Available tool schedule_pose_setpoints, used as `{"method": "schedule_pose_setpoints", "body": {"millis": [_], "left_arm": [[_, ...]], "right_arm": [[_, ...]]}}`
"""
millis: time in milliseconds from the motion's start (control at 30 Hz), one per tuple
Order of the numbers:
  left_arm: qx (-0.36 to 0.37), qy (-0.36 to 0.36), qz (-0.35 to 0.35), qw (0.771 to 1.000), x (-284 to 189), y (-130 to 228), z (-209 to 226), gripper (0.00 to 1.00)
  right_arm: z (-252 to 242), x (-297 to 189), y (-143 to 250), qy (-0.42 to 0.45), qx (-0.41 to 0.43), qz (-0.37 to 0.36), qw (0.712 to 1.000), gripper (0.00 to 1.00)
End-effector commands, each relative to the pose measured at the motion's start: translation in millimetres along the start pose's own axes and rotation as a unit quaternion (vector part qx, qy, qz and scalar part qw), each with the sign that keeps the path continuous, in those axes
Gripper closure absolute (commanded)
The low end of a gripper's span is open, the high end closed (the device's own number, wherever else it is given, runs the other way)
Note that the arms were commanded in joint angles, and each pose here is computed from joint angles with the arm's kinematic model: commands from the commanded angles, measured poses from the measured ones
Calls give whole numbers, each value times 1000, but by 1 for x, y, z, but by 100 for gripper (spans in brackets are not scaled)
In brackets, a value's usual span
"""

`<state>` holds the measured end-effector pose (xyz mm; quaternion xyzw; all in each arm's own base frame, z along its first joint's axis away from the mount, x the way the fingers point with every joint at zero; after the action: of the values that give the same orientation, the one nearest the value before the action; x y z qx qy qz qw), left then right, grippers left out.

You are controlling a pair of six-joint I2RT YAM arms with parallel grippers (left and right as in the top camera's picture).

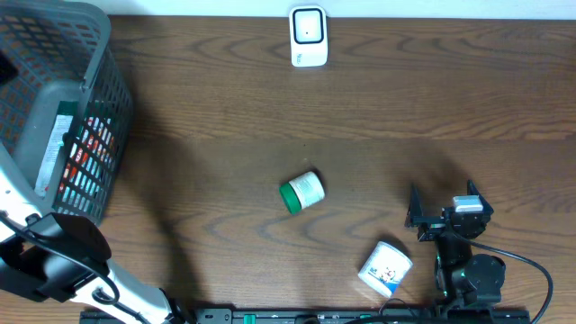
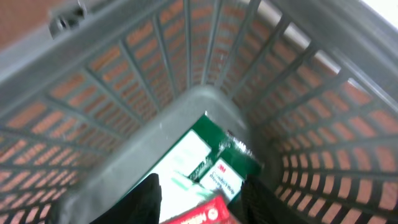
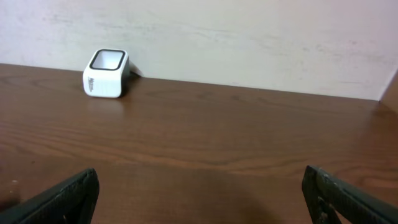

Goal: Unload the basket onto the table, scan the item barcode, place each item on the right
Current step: 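Lower the left gripper into the basket toward the red Nescafe stick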

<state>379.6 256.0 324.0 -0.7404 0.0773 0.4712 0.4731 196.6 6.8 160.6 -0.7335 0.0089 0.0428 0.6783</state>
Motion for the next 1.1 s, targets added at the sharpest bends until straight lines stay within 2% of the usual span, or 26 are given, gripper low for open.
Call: {"method": "schedule_pose_setpoints", "body": {"millis": [0, 667, 800, 967, 1067], "left_arm": [[5, -11, 35, 999, 13, 10, 9, 57], [-5, -26, 131, 991, 78, 43, 23, 56], [-5, -26, 133, 991, 87, 43, 24, 47], [-4, -24, 108, 994, 91, 34, 23, 30], [-4, -23, 100, 995, 92, 31, 23, 27]], "right_arm": [[0, 0, 0, 1, 6, 0, 1000, 1], [0, 0, 0, 1, 6, 0, 1000, 1], [0, 0, 0, 1, 6, 0, 1000, 1], [0, 0, 0, 1, 6, 0, 1000, 1], [0, 0, 0, 1, 6, 0, 1000, 1]]}}
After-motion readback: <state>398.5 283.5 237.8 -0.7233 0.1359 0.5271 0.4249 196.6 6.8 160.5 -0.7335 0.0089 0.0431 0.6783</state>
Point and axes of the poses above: each gripper's point midway between its finger pads, its own x axis out along the fingers, its own z axis along the line the jaws close on, y = z × x, the point moved 5 cm from there along -x, back along the fingers, and after that the axes turned 1 degree about -x, right-handed, at the moved point
